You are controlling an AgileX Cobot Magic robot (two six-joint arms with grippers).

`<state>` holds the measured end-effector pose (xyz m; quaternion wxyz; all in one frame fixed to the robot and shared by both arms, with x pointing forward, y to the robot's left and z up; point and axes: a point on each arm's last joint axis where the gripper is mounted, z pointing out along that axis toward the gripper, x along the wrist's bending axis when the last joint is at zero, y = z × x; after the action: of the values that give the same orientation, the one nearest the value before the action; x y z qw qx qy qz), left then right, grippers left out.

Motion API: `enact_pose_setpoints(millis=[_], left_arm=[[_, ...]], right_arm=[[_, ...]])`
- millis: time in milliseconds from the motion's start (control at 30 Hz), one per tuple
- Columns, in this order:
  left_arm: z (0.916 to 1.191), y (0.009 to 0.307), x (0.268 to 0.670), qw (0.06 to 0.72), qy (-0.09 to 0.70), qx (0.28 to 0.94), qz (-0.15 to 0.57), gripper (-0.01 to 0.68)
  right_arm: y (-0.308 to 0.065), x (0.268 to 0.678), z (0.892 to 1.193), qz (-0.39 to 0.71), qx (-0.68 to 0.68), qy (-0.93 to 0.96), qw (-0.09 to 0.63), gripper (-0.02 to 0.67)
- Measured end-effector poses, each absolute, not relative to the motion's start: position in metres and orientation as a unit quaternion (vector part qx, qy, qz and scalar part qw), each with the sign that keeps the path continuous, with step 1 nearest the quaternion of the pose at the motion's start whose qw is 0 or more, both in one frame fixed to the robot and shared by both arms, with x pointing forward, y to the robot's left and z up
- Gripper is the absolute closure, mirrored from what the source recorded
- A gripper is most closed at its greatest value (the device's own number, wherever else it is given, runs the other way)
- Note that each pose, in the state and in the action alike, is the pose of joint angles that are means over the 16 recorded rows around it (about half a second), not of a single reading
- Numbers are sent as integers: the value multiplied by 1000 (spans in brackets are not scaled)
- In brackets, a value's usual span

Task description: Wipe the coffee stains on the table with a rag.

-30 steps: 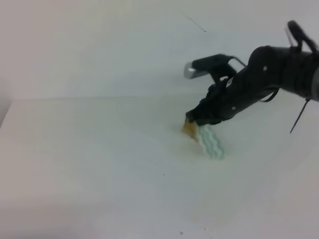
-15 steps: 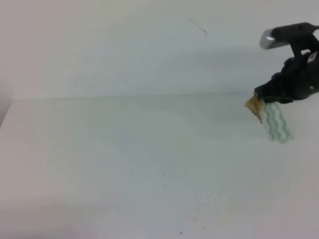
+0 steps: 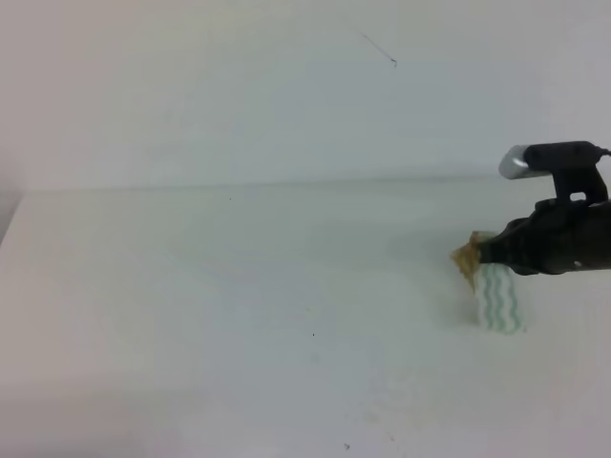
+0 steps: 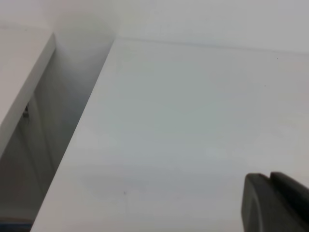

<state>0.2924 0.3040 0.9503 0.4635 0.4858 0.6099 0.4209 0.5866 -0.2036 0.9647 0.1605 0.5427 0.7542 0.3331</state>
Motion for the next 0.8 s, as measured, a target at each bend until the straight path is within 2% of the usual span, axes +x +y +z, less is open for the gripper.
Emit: enact_pose_setpoints(millis=[200,300,600,800], left_arm=[[950,304,292,463,610,486,421,672],[950,304,292,463,610,486,421,672],[950,304,292,463,610,486,421,672],[950,304,292,463,610,486,421,672]], right_arm=[[-201,588,951,336,552,749,146,641],[-199,589,947,336,551,752,138,610],[-196,587,952,344,531,763,130,366],[-196,579,988,378,496,766,156,220]])
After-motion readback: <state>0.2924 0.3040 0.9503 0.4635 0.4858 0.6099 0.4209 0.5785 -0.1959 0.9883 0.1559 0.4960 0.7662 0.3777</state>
